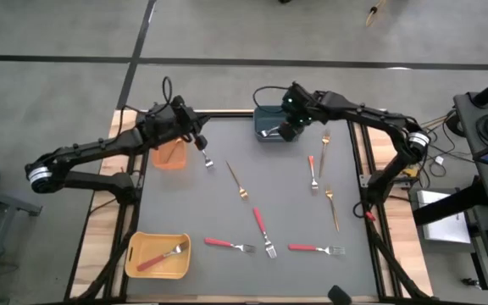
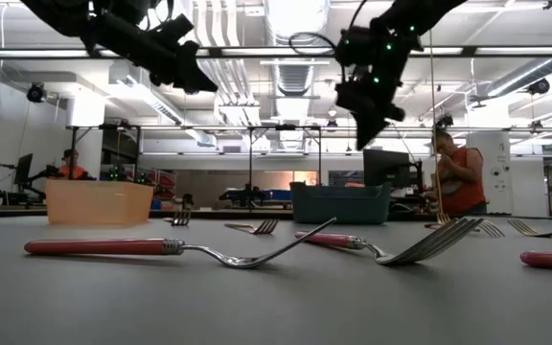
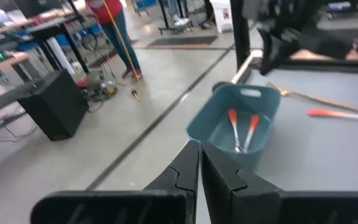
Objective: Sort silverware by color (type)
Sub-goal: Put the gold fork into the orange bin
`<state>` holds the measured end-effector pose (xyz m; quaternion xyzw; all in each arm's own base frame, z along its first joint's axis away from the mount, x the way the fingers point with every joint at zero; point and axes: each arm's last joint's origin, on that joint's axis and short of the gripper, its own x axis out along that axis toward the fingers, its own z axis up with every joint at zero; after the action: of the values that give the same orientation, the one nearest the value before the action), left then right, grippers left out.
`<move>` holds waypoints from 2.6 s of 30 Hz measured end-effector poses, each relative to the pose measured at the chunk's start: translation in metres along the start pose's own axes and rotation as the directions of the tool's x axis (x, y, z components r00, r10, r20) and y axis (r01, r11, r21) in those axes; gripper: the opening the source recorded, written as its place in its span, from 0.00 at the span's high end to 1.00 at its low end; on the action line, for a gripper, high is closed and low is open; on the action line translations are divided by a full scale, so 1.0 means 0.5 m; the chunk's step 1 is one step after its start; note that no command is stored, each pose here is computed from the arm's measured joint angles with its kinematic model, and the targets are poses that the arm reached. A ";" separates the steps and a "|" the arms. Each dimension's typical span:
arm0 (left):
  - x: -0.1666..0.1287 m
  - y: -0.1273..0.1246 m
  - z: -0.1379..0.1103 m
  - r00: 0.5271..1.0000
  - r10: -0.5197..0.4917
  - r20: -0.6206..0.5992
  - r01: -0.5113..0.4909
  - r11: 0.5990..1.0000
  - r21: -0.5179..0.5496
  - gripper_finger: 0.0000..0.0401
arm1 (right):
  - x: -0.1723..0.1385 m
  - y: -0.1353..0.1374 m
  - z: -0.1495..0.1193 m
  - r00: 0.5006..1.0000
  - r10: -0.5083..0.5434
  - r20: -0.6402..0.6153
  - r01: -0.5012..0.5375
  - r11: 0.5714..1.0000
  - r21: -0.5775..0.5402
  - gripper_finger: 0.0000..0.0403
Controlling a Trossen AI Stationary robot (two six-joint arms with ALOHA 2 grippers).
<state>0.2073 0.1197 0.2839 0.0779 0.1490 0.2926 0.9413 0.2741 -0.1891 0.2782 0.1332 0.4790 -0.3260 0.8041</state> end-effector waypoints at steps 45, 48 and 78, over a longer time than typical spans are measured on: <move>0.184 -0.232 -0.082 0.622 -0.495 -0.607 0.713 0.678 0.178 1.00 | -0.140 0.132 -0.107 0.659 0.465 0.591 0.045 0.761 -0.648 0.98; 0.203 -0.238 -0.077 0.569 -0.483 -0.666 0.752 0.633 0.183 1.00 | -0.143 0.126 -0.100 0.636 0.466 0.615 0.020 0.787 -0.617 0.98; 0.289 -0.283 -0.169 0.393 -0.398 -0.829 0.864 0.468 0.185 0.72 | -0.133 0.116 -0.099 0.650 0.455 0.608 0.042 0.778 -0.627 0.98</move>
<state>0.3678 0.0922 0.1371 0.1876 0.5873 -0.1761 0.7674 0.2563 -0.0930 0.3042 -0.2086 0.1720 -0.0857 0.9589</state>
